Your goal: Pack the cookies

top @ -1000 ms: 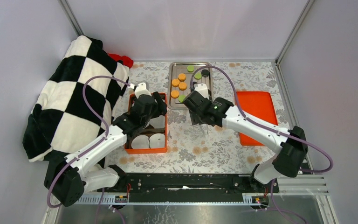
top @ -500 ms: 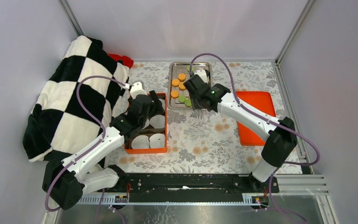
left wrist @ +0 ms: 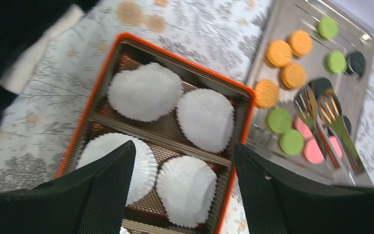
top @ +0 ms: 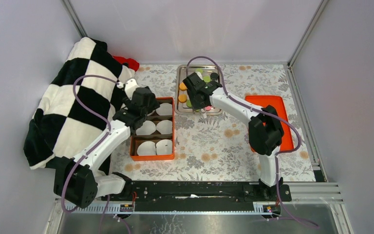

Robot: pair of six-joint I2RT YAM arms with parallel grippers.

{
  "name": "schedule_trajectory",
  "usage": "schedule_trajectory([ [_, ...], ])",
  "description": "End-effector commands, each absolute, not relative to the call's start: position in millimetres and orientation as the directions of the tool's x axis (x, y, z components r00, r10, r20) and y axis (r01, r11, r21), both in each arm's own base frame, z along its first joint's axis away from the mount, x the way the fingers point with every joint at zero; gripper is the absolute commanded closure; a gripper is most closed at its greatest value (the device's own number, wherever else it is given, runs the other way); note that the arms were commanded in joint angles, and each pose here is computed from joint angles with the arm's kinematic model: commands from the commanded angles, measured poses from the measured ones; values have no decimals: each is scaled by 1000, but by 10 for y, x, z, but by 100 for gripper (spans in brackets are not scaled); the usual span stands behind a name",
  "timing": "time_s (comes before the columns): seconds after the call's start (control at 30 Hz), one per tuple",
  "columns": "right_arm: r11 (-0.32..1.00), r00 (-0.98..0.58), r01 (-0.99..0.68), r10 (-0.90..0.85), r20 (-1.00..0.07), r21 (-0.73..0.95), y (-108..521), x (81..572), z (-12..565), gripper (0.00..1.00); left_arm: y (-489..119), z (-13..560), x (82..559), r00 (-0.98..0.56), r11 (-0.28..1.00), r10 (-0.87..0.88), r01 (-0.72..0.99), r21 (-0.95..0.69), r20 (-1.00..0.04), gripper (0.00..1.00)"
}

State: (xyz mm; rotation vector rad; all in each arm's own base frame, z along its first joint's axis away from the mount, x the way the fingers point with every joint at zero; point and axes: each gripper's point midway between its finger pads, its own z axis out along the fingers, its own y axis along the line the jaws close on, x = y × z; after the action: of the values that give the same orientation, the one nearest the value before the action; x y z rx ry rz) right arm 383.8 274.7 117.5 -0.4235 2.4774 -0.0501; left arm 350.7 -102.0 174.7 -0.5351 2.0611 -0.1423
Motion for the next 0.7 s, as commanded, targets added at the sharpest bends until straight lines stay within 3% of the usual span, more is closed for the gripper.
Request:
schedule_trajectory([
  [0.0, 946, -722, -315, -287, -630, -70, 2911, 4067, 1336, 52, -769, 1585, 3498, -445, 853, -495, -410, -321, -746, 22],
  [0.53, 951, -774, -308, -239, -586, 19, 3031, 4347, 1048, 47, -755, 1479, 3492, -467, 855, -497, -409, -319, -732, 22],
  [0.67, 954, -782, -299, -236, -577, 14, 3011, 4332, 994, 51, -748, 1444, 3472, -471, 853, -502, -408, -326, -725, 22],
])
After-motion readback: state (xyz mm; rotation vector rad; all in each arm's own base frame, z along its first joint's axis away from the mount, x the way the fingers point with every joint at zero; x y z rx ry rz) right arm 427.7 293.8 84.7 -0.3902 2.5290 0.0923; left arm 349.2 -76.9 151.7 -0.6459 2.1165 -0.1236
